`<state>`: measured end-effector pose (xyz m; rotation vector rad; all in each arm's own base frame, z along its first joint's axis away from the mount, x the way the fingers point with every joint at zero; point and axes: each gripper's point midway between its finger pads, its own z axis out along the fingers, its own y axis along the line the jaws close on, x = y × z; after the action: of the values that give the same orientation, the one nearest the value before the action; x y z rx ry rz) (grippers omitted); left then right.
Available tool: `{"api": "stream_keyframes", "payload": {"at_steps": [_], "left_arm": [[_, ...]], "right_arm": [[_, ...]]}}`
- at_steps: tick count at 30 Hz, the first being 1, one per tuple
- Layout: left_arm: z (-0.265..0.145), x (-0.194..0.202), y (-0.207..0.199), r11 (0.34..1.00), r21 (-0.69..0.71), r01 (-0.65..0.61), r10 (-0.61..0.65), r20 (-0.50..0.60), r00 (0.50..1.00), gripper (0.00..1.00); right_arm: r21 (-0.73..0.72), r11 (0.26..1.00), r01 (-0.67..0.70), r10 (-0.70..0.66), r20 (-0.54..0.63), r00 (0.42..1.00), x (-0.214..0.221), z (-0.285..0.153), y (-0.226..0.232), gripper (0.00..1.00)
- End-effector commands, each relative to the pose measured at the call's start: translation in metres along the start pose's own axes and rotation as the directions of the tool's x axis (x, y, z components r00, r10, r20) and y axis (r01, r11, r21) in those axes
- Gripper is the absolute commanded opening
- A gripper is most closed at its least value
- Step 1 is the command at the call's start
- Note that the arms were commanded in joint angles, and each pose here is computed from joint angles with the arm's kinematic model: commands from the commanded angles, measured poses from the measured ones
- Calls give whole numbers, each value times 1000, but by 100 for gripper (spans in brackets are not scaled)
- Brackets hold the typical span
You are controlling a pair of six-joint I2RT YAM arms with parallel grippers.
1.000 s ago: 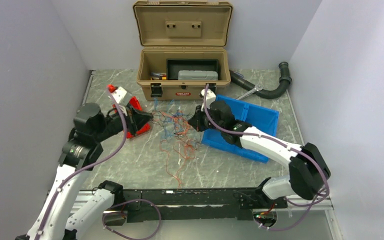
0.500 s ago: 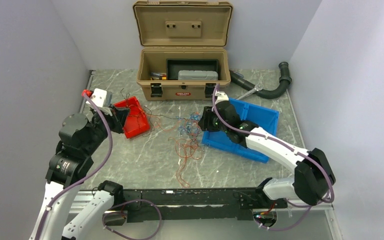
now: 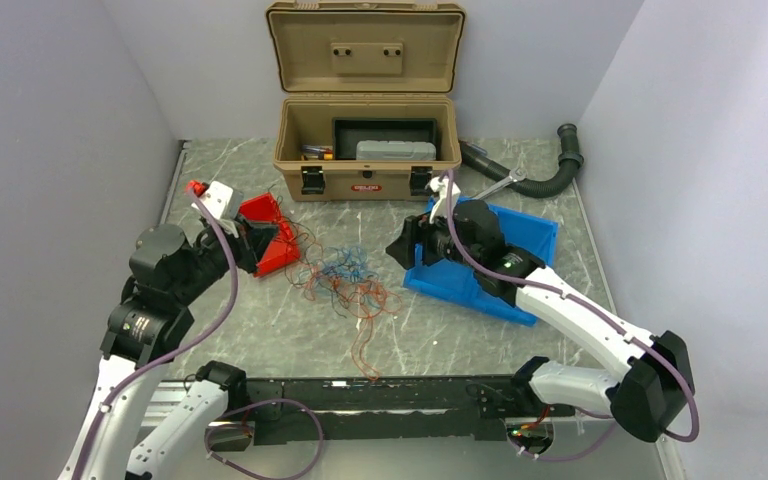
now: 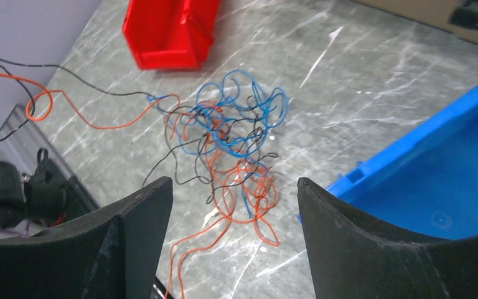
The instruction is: Untangle the cables
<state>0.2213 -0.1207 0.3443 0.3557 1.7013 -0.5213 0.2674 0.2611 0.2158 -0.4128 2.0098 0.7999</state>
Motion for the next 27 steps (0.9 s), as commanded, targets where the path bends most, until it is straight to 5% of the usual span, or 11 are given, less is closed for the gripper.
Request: {"api": "stream_keyframes", "payload": {"at_steps": [1,10,20,27], "left_arm": [[-4,-18,-19,993,105,-54,46,77,996,1],[-9,-18,-49,957,278,-85,61,93,994,1],[-11,-8,-65,917,387,-94,79,55,995,0],[-11,-9,-67,914,396,-93,74,62,995,0]], "right_arm": [[-170,983,67,-69,-11,998,-3,5,33,75],[-351,896,274,-259,90,962,12,25,105,73],[-461,817,346,-260,242,935,-16,5,140,71],[-531,770,354,-273,228,935,-17,9,157,56]]}}
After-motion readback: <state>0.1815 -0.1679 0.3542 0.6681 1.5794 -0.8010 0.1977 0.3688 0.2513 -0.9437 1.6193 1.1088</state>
